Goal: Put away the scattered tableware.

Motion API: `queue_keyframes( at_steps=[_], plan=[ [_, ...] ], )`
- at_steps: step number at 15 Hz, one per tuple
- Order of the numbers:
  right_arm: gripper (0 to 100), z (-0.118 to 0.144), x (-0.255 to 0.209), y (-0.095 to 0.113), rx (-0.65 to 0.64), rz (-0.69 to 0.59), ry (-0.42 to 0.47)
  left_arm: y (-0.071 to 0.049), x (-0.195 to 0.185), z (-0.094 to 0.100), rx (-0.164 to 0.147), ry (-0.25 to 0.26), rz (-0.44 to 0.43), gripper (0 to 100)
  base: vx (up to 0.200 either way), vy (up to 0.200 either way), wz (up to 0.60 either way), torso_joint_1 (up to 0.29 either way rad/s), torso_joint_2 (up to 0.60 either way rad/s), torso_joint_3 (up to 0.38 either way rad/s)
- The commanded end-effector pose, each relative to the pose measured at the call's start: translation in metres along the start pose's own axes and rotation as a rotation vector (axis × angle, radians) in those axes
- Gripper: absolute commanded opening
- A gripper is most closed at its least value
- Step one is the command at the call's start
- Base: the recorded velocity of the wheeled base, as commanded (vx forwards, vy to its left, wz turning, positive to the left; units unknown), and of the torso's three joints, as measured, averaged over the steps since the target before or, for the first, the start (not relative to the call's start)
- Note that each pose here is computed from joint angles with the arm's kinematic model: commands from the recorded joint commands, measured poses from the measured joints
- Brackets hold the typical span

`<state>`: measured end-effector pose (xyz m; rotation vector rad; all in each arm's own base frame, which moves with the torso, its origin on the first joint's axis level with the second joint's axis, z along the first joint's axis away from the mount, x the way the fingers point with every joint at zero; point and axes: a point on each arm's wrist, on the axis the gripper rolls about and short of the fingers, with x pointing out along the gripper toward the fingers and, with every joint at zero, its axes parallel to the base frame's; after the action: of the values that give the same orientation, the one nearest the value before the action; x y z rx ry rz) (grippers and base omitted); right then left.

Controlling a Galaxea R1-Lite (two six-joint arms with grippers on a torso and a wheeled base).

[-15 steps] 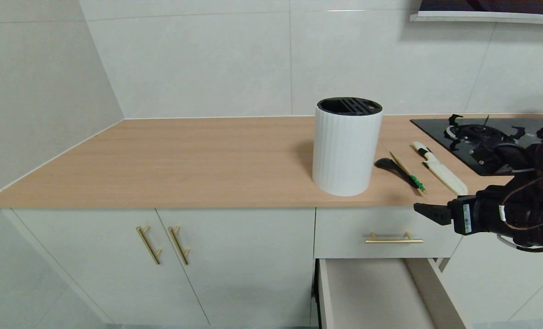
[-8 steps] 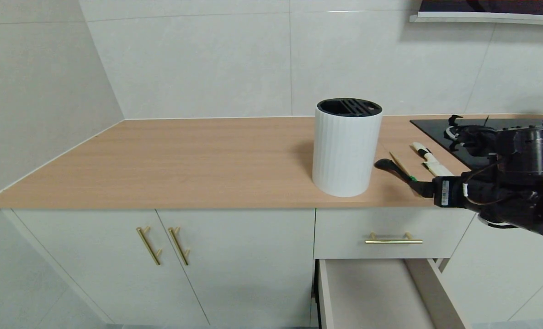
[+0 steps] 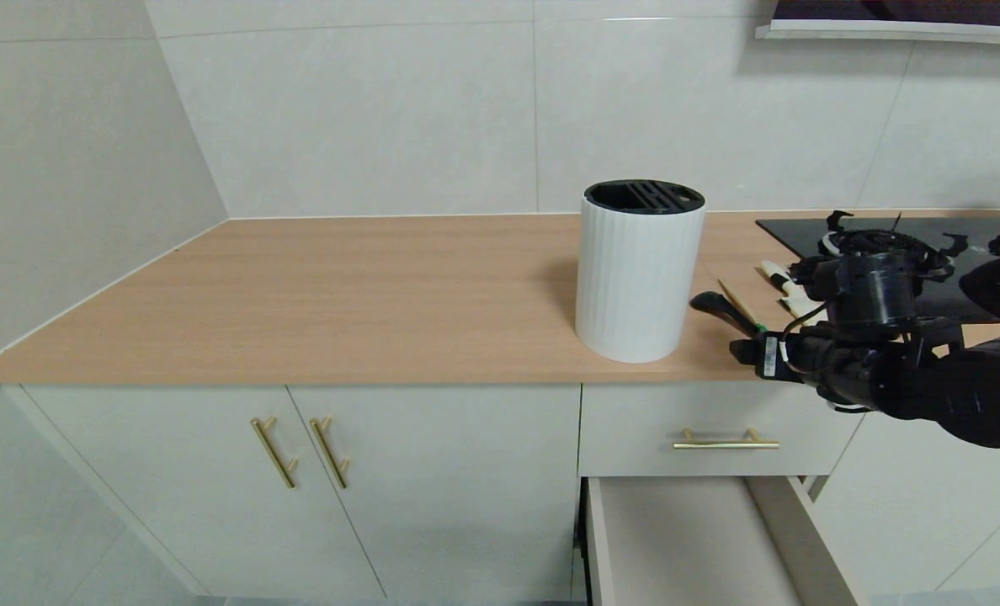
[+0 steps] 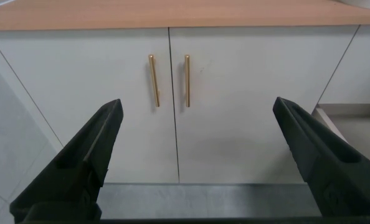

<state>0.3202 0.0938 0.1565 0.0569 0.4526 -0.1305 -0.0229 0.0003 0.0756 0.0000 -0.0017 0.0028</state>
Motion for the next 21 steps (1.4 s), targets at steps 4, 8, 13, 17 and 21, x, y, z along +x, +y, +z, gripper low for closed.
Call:
queue_keyframes(
  at_steps=[4, 8, 13, 17, 21],
  plan=[
    [100, -0.005, 0.013, 0.002, 0.004, -0.01, 0.017, 0.0, 0.0, 0.0, 0.0, 0.002, 0.0, 100, 0.0, 0.0, 0.0, 0.0, 0.0, 0.0],
    [100, -0.002, 0.014, -0.002, 0.022, -0.016, -0.006, 0.0, 0.0, 0.0, 0.0, 0.002, 0.0, 100, 0.0, 0.0, 0.0, 0.0, 0.0, 0.0],
    [100, 0.002, 0.022, -0.007, 0.05, -0.032, -0.033, 0.0, 0.0, 0.0, 0.0, 0.002, 0.0, 100, 0.0, 0.0, 0.0, 0.0, 0.0, 0.0],
    [0, 0.001, 0.024, -0.007, 0.05, -0.032, -0.03, 0.0, 0.0, 0.0, 0.0, 0.002, 0.0, 100, 0.0, 0.0, 0.0, 0.0, 0.0, 0.0],
    [0, 0.0, 0.025, -0.006, 0.047, -0.032, -0.024, 0.0, 0.0, 0.0, 0.0, 0.002, 0.0, 100, 0.0, 0.0, 0.0, 0.0, 0.0, 0.0]
  ],
)
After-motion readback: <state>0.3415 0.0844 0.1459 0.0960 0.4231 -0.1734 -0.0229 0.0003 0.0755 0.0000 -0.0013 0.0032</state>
